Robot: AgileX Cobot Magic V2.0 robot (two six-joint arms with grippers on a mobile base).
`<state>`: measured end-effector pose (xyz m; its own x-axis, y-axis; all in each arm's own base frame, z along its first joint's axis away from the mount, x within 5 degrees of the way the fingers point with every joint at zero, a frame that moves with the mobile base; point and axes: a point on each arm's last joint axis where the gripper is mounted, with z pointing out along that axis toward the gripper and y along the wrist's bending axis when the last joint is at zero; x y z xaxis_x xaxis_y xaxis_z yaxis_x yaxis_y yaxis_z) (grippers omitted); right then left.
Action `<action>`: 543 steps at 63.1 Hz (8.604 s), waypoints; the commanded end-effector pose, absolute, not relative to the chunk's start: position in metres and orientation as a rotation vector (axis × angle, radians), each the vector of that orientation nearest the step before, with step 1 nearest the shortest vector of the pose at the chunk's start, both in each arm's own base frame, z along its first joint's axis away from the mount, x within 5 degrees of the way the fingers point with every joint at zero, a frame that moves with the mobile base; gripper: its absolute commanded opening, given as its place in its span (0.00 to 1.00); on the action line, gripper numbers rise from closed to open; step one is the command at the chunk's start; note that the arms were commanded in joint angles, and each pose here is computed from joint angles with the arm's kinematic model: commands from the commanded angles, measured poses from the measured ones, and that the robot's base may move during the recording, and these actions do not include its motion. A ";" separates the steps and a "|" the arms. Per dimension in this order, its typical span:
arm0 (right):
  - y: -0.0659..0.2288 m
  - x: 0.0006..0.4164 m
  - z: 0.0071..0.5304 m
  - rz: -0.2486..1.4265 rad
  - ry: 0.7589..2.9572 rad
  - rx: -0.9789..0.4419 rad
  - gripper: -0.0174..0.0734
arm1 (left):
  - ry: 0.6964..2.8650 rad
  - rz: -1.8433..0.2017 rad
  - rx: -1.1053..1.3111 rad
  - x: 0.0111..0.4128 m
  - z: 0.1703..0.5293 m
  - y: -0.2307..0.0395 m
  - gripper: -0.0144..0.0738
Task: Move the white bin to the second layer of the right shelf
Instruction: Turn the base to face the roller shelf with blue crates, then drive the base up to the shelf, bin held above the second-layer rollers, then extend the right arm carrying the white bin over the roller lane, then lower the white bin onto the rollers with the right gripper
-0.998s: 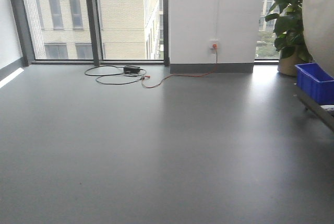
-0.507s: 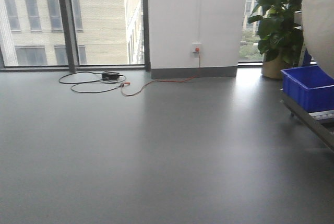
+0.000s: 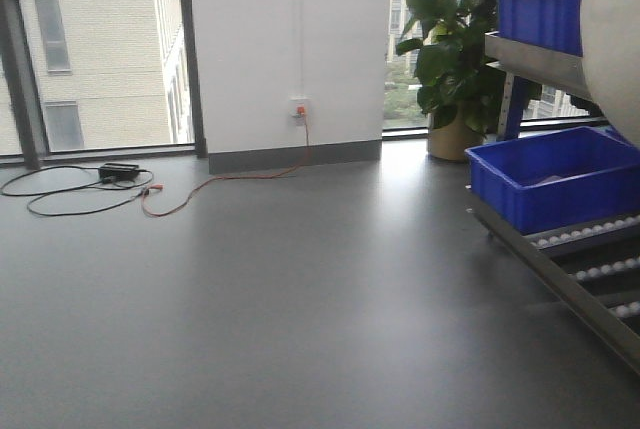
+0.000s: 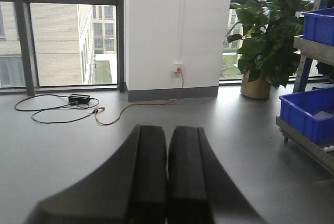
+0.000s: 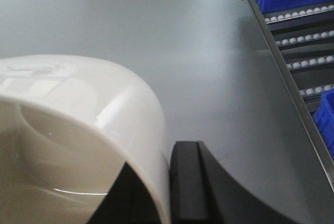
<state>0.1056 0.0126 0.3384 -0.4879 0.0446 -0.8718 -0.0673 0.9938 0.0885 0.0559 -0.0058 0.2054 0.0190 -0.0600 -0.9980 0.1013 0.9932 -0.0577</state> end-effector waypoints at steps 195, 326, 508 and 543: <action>0.012 0.110 0.354 0.134 1.965 -0.008 0.25 | 1.499 -0.134 0.025 0.057 0.201 -0.006 0.26; 0.012 0.111 0.354 0.134 1.966 -0.008 0.25 | 1.499 -0.134 0.025 0.057 0.201 -0.006 0.26; 0.058 0.295 0.284 0.184 2.390 -0.055 0.25 | 1.499 -0.134 0.025 0.057 0.201 -0.006 0.26; 0.072 0.304 0.264 0.180 2.446 -0.115 0.25 | 1.499 -0.134 0.025 0.057 0.201 -0.006 0.26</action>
<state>0.2982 0.0714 0.2389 -0.8443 -0.0518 -0.5333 -0.1180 0.9889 0.0907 0.0559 -0.0058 0.2052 0.0170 -0.0598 -0.9981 0.1014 0.9932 -0.0577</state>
